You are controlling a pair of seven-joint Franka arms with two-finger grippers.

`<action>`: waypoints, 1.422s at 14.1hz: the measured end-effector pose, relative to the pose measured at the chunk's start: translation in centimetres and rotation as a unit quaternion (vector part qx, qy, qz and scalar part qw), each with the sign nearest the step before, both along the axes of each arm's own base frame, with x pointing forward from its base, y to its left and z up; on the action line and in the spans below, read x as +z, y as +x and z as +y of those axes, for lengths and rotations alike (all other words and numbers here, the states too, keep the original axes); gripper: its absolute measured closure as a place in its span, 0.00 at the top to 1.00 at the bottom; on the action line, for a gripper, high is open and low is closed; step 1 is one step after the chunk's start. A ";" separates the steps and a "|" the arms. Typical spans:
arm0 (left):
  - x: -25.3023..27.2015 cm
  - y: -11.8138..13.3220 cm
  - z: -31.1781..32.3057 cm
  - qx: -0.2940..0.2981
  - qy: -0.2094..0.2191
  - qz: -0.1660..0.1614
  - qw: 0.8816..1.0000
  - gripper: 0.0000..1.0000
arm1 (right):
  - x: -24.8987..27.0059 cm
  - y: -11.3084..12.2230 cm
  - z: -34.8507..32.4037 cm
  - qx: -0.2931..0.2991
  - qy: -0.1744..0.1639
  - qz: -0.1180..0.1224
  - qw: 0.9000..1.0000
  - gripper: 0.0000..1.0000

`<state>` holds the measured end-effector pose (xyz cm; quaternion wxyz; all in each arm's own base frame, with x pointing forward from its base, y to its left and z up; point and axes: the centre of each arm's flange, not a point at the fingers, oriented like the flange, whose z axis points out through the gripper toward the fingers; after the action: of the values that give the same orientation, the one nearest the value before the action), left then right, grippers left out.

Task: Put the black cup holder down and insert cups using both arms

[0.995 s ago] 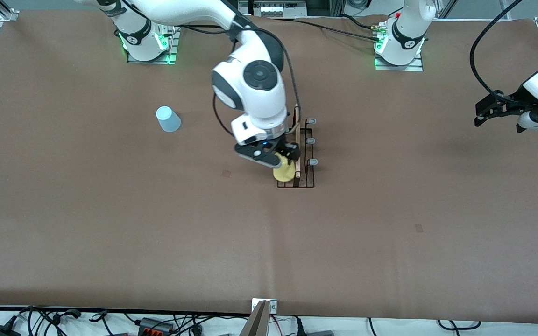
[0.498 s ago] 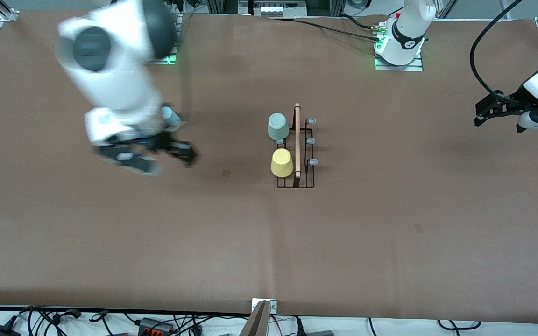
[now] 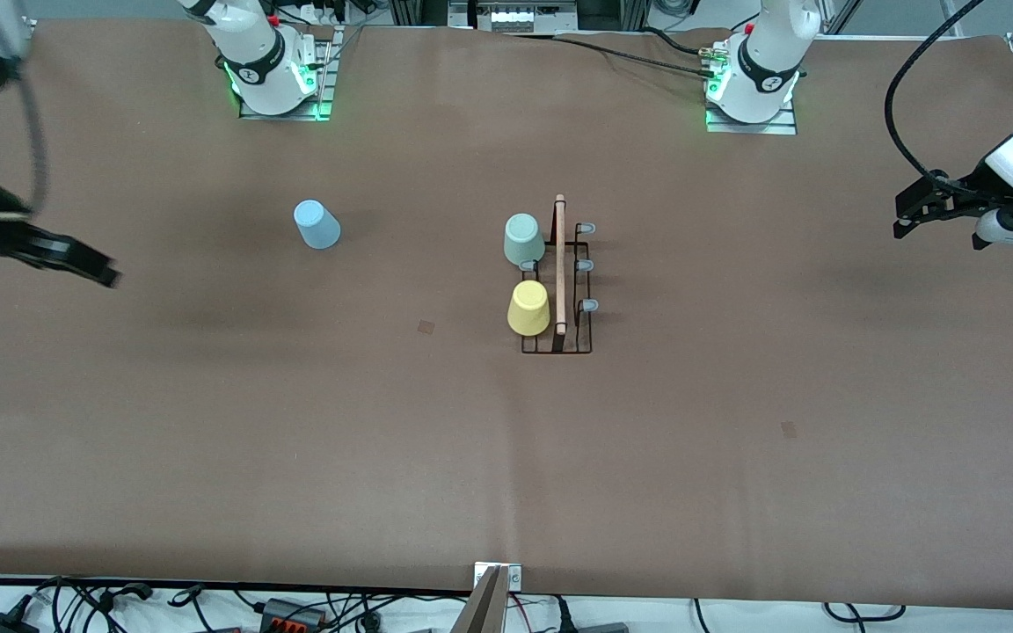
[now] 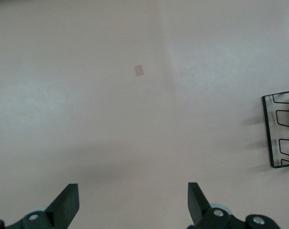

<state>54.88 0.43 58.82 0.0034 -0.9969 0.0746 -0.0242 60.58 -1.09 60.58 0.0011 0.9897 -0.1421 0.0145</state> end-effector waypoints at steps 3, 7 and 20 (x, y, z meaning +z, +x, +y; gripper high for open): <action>0.0 0.0 0.0 0.000 0.000 0.000 1.000 1.00 | 2.2 -2.3 -1.8 -0.004 -0.005 0.014 1.000 1.00; 0.0 0.0 0.0 0.000 0.000 0.000 1.000 1.00 | 1.3 -3.7 -2.2 0.052 0.004 0.068 0.996 1.00; 0.0 0.0 0.0 0.000 0.000 0.000 1.000 1.00 | -0.9 -3.1 0.8 0.133 -0.012 0.049 0.990 1.00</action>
<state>54.88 0.43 58.83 0.0034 -0.9969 0.0747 -0.0243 57.47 -0.29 59.65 0.0176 0.9993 -0.0090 -0.0321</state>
